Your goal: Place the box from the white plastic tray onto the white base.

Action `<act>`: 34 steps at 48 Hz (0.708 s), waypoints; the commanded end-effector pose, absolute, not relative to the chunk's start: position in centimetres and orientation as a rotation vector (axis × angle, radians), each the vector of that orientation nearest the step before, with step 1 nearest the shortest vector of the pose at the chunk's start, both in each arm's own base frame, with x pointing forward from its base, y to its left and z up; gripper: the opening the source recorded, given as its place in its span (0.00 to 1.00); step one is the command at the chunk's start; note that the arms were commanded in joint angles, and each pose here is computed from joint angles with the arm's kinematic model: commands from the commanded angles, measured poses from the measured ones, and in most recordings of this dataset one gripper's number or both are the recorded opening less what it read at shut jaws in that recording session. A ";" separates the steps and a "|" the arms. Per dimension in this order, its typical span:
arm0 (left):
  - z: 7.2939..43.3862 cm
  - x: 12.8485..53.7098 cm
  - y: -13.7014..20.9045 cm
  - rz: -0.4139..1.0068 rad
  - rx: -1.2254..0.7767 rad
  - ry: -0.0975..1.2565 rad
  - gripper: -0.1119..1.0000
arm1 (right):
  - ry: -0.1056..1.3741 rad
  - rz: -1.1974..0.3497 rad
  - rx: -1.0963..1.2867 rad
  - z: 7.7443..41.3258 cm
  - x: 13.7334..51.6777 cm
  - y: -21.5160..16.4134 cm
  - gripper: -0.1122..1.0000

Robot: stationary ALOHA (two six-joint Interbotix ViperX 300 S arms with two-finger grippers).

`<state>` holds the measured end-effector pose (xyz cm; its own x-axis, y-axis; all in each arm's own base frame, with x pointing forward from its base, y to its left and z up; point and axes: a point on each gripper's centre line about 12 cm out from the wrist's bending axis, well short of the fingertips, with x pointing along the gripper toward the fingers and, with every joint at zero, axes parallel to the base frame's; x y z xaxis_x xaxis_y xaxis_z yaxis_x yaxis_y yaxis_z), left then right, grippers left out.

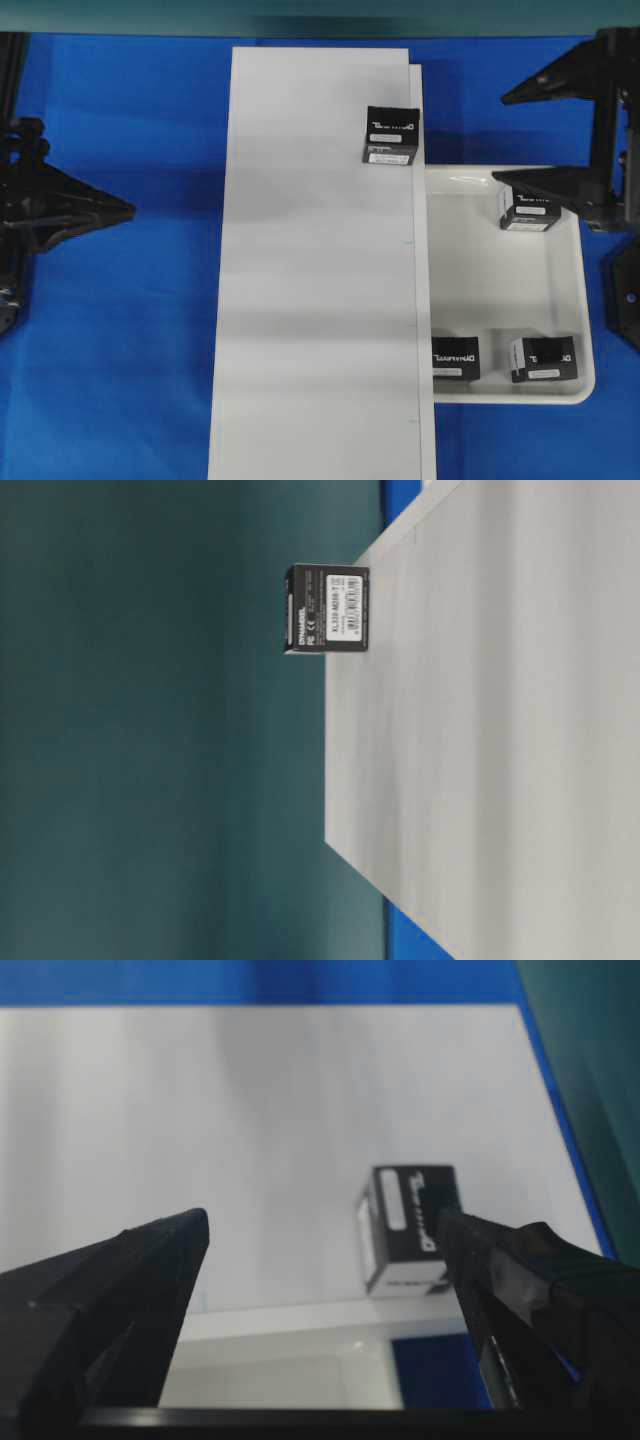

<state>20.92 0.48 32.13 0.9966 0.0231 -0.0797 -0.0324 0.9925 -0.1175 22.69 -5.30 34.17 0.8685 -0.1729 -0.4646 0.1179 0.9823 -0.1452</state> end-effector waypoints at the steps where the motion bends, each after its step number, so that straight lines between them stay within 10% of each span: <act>1: 33.4 20.7 0.5 0.028 -0.116 0.038 0.04 | 0.468 -0.129 -0.121 34.2 22.3 -4.6 0.99; 34: 33.9 20.0 0.9 0.047 -0.123 0.008 0.04 | 0.289 -0.133 -0.149 34.4 20.8 -3.7 0.99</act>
